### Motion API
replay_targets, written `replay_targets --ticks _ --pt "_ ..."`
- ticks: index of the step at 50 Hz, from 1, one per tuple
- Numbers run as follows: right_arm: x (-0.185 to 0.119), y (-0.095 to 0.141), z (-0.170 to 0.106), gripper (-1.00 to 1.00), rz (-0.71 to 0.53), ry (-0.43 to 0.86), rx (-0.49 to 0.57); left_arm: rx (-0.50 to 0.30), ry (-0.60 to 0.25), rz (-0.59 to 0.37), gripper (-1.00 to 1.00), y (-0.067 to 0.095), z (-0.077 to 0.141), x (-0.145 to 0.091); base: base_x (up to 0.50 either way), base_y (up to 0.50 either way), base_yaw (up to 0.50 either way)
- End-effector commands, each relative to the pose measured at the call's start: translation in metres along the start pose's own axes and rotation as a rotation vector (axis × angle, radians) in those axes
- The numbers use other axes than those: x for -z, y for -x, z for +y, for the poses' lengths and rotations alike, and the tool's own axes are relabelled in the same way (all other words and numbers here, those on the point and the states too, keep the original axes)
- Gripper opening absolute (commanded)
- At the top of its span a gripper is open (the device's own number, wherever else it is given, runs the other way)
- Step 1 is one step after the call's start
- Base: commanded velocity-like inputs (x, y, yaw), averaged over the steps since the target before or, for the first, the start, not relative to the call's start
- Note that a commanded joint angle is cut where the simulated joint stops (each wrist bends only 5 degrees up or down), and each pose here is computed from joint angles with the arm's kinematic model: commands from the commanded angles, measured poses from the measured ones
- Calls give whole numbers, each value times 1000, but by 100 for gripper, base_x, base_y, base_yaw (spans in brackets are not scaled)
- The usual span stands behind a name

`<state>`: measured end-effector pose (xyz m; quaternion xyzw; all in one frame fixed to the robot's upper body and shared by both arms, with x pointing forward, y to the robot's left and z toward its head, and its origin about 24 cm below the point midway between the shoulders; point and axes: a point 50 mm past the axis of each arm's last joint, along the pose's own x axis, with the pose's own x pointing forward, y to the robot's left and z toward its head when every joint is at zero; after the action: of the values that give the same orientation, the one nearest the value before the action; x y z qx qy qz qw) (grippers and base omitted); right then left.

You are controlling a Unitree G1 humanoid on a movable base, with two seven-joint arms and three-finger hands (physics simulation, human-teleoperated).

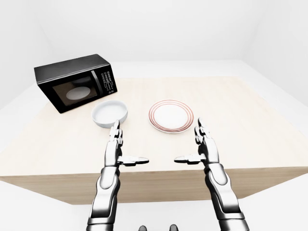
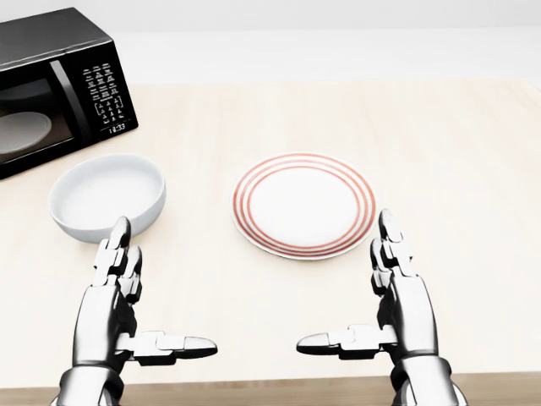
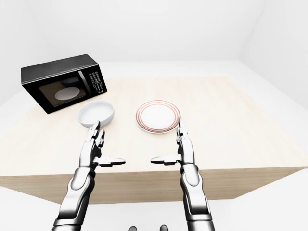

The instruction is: Pick up the white bowl and put it on the plate.

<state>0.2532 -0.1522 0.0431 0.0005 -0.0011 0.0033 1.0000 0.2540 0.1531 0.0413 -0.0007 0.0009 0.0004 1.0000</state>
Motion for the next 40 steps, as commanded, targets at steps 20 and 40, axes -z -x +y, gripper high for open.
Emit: replay_targets --ticks 20,40 --pt "-3 5 5 100 -8 22 -43 0 1 0 100 1 7 0 0 9 0" --pt "-3 6 7 100 -10 19 -51 1 0 -1 100 2 7 -1 0 47 0"
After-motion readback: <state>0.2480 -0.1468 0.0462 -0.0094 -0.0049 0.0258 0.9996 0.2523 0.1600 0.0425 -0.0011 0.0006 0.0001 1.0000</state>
